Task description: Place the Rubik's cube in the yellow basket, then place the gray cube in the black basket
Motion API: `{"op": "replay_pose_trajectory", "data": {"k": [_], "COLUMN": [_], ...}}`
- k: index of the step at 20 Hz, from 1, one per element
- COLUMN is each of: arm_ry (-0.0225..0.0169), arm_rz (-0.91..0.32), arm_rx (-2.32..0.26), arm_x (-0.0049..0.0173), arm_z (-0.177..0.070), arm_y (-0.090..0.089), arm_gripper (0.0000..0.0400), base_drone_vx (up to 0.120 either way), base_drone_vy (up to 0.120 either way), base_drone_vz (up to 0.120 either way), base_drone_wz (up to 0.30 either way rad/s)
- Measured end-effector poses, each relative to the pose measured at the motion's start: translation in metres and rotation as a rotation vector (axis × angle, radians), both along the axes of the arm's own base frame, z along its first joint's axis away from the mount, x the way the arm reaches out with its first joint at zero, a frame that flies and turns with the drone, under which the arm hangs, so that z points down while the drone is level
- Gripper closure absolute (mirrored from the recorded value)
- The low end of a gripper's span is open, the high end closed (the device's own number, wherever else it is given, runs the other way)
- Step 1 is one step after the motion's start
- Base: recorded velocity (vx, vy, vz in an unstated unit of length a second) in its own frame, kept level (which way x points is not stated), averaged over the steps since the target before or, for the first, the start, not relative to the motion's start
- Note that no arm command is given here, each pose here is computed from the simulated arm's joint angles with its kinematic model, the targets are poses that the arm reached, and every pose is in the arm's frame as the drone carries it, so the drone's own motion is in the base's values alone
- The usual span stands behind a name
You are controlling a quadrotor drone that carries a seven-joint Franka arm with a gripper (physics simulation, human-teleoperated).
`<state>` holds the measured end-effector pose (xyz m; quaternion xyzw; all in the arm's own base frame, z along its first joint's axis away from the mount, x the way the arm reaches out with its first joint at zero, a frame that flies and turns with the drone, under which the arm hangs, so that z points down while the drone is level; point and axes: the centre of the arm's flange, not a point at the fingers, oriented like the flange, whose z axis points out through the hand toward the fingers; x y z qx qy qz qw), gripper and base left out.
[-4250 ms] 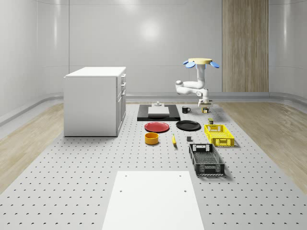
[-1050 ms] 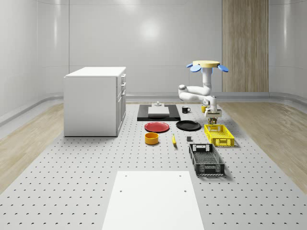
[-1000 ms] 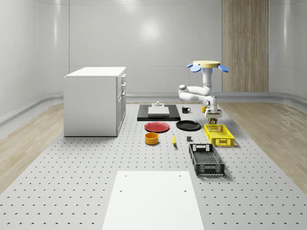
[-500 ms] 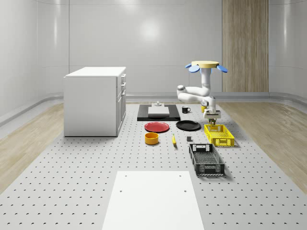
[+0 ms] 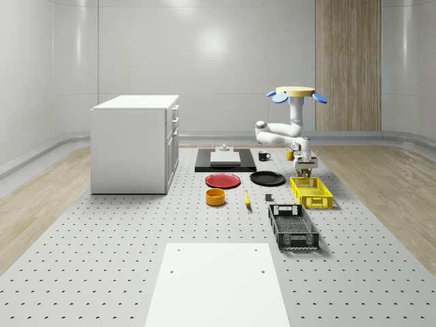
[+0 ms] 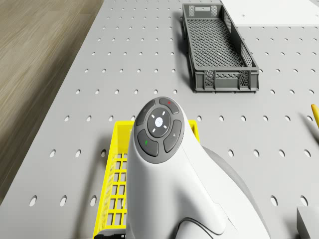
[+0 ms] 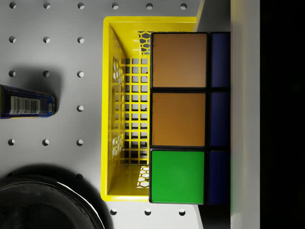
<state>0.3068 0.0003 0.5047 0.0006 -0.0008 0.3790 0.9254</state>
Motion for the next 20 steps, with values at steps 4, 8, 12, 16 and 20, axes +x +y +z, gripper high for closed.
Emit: {"op": "replay_pose_trajectory", "data": {"k": [4,8,12,16,20], "arm_ry": [-0.0001,-0.0002,-0.0004,-0.0005,-0.0006], "arm_rz": [-0.003,-0.004,-0.001,0.000,0.001], "arm_rx": [0.000,0.001,0.001,0.001,0.001], "arm_x": [0.0000,0.0000,0.0000,0.0000,0.0000], "arm_z": [0.007,0.022,0.041,0.059,0.076], "arm_y": [0.000,0.000,0.000,0.000,0.000], "arm_gripper": [0.0114,0.0114,0.0114,0.0114,0.0114], "base_drone_vx": [0.000,0.000,0.000,0.000,0.000], "base_drone_vy": [0.000,0.000,0.000,0.000,0.000], "base_drone_vz": [0.000,0.000,0.000,0.000,0.000], "base_drone_wz": [0.000,0.000,0.000,0.000,0.000]}}
